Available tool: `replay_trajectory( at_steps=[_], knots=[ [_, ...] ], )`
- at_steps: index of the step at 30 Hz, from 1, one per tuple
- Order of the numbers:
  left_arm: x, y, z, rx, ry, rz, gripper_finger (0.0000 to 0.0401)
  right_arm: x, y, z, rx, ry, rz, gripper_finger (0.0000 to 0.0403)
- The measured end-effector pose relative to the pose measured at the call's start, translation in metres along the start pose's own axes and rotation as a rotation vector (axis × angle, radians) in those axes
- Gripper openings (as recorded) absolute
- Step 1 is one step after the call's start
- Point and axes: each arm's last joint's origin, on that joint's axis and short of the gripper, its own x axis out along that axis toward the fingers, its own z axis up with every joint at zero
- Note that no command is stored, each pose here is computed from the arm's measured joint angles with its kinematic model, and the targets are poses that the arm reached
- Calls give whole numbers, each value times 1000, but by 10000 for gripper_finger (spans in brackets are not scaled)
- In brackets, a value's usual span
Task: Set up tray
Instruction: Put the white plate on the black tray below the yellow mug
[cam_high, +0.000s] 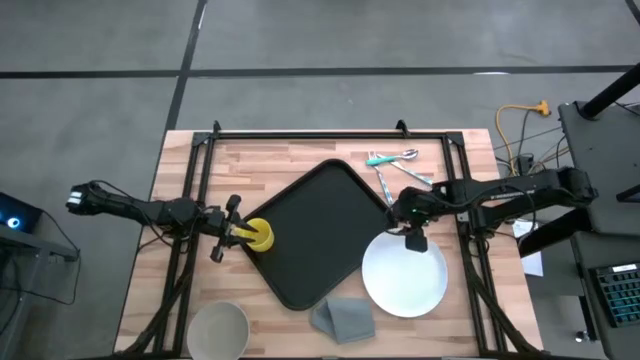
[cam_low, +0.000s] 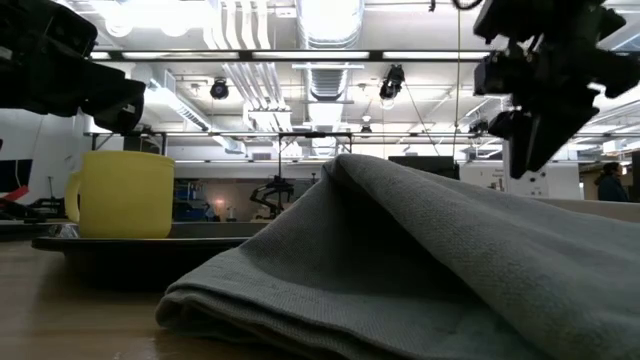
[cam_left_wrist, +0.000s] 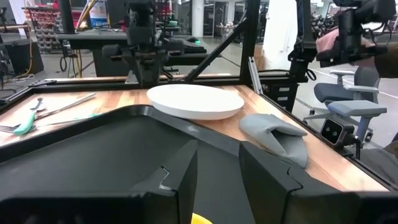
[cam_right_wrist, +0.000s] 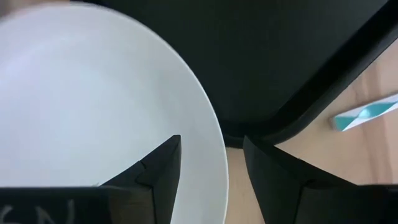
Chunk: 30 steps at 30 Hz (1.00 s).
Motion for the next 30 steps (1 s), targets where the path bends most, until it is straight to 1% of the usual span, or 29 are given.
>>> replay_trajectory(
  at_steps=[5,12,17,21,27,28,30],
  knots=[
    [0,0,0,0,0,0,105,19,0,2,-4,94,17,169],
    [0,0,0,0,0,0,105,37,0,6,-23,134,34,163],
    [0,0,0,0,0,0,105,48,-1,5,-18,175,27,148],
    [0,0,0,0,1,0,105,51,-1,5,-14,190,21,115],
    [0,0,0,0,1,0,105,46,0,4,-15,177,45,29],
    [0,0,0,0,1,0,105,44,0,4,-15,170,59,19],
    [0,0,0,0,1,0,105,41,1,5,-13,157,89,14]
  ],
)
